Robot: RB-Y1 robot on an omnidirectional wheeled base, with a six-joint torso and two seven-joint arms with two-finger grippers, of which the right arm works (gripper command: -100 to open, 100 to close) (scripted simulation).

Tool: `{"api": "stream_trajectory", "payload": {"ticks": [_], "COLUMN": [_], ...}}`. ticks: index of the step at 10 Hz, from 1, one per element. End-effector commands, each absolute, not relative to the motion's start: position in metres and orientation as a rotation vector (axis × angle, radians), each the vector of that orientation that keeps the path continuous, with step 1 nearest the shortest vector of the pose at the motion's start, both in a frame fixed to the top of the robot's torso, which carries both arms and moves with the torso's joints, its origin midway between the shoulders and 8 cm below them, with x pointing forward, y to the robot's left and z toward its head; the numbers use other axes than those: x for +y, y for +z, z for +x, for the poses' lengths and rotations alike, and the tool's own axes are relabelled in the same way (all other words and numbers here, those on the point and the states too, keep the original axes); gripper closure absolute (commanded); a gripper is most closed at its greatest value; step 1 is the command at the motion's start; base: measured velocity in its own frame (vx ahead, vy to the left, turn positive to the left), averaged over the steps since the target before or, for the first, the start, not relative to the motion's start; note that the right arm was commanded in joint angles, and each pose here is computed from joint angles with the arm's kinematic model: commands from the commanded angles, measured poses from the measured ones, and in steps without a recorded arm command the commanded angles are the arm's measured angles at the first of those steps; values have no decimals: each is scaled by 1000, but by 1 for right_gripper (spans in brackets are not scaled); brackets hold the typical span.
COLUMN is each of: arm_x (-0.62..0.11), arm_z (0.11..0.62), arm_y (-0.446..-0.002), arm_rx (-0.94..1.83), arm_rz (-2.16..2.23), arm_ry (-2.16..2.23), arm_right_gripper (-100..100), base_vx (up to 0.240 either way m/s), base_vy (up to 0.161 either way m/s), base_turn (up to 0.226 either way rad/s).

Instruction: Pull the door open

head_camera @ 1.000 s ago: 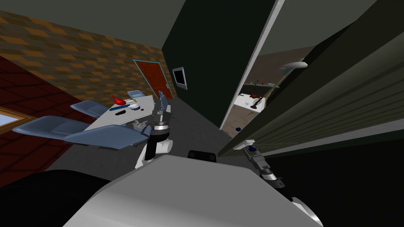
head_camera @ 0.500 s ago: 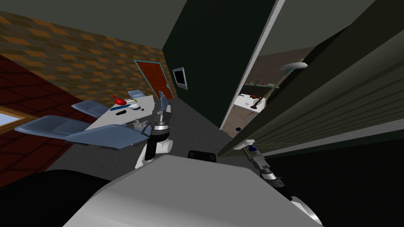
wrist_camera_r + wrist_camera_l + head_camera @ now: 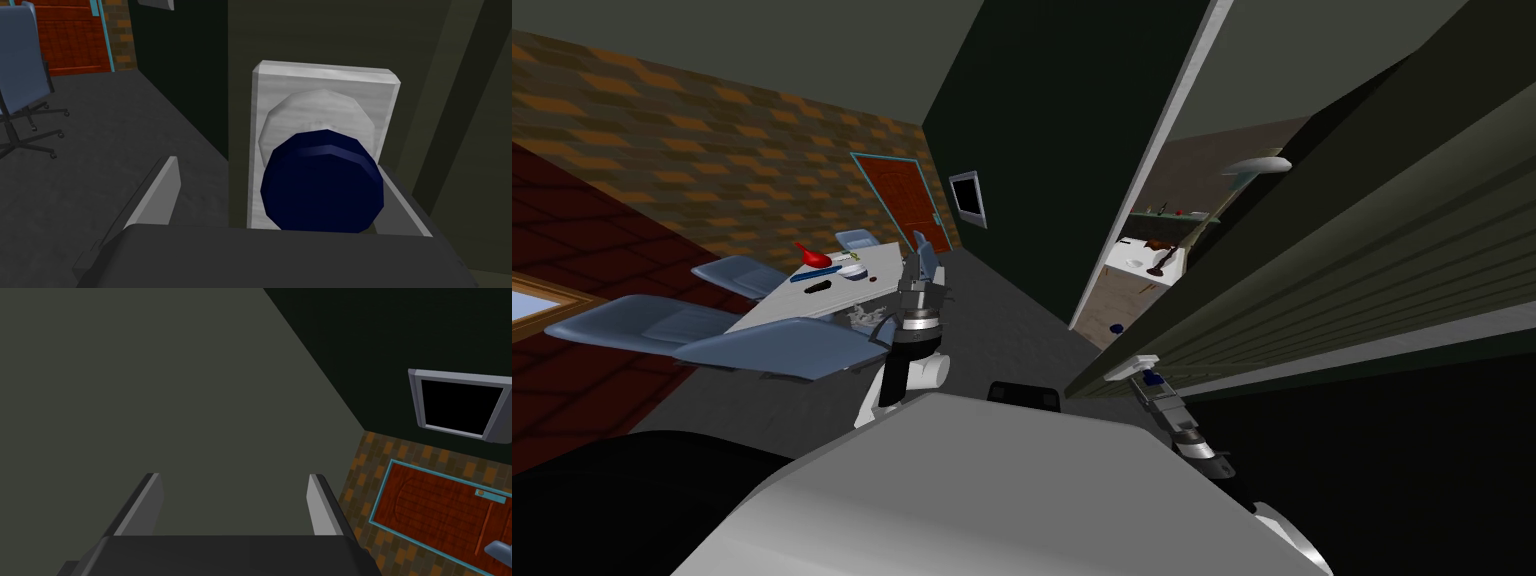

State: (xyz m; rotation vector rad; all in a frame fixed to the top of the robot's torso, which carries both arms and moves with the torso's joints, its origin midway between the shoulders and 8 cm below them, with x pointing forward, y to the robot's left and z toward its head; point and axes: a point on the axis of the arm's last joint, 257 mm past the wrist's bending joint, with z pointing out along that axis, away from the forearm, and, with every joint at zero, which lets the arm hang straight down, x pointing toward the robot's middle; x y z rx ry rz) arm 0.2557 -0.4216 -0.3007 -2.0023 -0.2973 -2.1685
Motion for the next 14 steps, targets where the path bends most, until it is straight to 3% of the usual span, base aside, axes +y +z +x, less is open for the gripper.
{"api": "stream_trajectory", "payload": {"ticks": [1,14], "arm_x": [-404,-404], "arm_z": [244,242], "arm_y": [-315,-315], "arm_rx": [-280,-280], "arm_rz": [-2005,-2002], "arm_ry": [-2111,-2113], "arm_right_gripper": [100,100], "base_vx": [0,3], "base_vy": [-1,1], "base_turn": [12,2]}}
